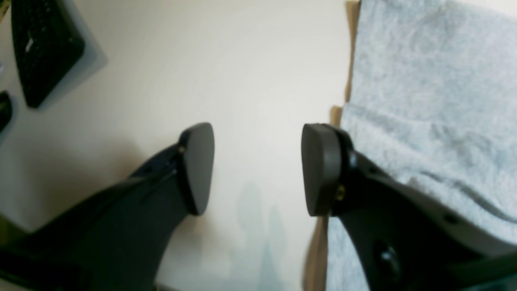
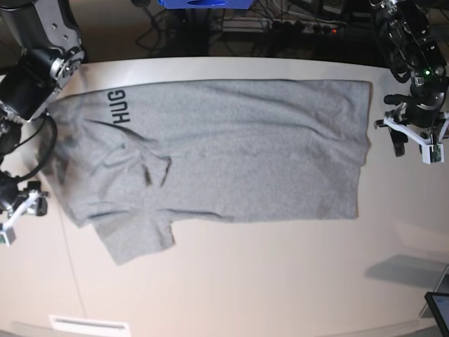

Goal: Fold the T-shirt properly
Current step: 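Open both grippers and raise them off the shirt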

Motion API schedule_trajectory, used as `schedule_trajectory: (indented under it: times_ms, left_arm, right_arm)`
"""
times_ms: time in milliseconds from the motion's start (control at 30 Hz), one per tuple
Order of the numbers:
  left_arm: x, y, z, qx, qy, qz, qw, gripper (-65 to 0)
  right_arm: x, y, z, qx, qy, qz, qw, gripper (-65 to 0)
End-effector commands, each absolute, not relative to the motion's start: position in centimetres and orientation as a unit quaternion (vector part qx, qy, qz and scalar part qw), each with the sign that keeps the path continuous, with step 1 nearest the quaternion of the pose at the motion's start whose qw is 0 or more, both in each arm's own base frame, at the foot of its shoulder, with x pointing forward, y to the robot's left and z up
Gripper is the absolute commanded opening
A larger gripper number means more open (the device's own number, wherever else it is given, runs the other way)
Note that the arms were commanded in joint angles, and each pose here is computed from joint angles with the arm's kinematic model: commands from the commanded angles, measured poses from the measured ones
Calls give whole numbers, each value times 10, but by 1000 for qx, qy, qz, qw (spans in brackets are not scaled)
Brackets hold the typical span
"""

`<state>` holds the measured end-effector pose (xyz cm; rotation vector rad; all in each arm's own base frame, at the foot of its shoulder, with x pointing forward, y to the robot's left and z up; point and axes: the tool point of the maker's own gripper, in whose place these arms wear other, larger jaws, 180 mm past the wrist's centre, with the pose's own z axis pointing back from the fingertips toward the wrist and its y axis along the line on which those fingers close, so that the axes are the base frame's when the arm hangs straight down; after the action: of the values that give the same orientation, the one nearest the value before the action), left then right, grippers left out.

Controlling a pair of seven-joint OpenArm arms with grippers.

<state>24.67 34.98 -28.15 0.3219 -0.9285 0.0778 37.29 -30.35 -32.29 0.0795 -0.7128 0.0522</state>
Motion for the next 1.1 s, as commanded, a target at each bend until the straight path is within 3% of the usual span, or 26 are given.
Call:
schedule_trajectory:
  times_ms: [0, 367, 667, 1067]
  left_arm:
    - [251, 353, -270, 164, -462, 31, 871, -309]
    - [252, 353, -274, 159, -461, 40, 872, -309]
    - [252, 352, -274, 158, -461, 40, 873, -309]
    - [248, 354, -276, 160, -456, 41, 874, -309]
  right_arm:
    - [389, -302, -304, 59, -385, 25, 921, -319]
    - [398, -283, -338, 234, -370, -38, 898, -319]
    - [408, -319, -335, 235, -377, -78, 893, -319]
    - [419, -295, -367, 245, -346, -58, 904, -319]
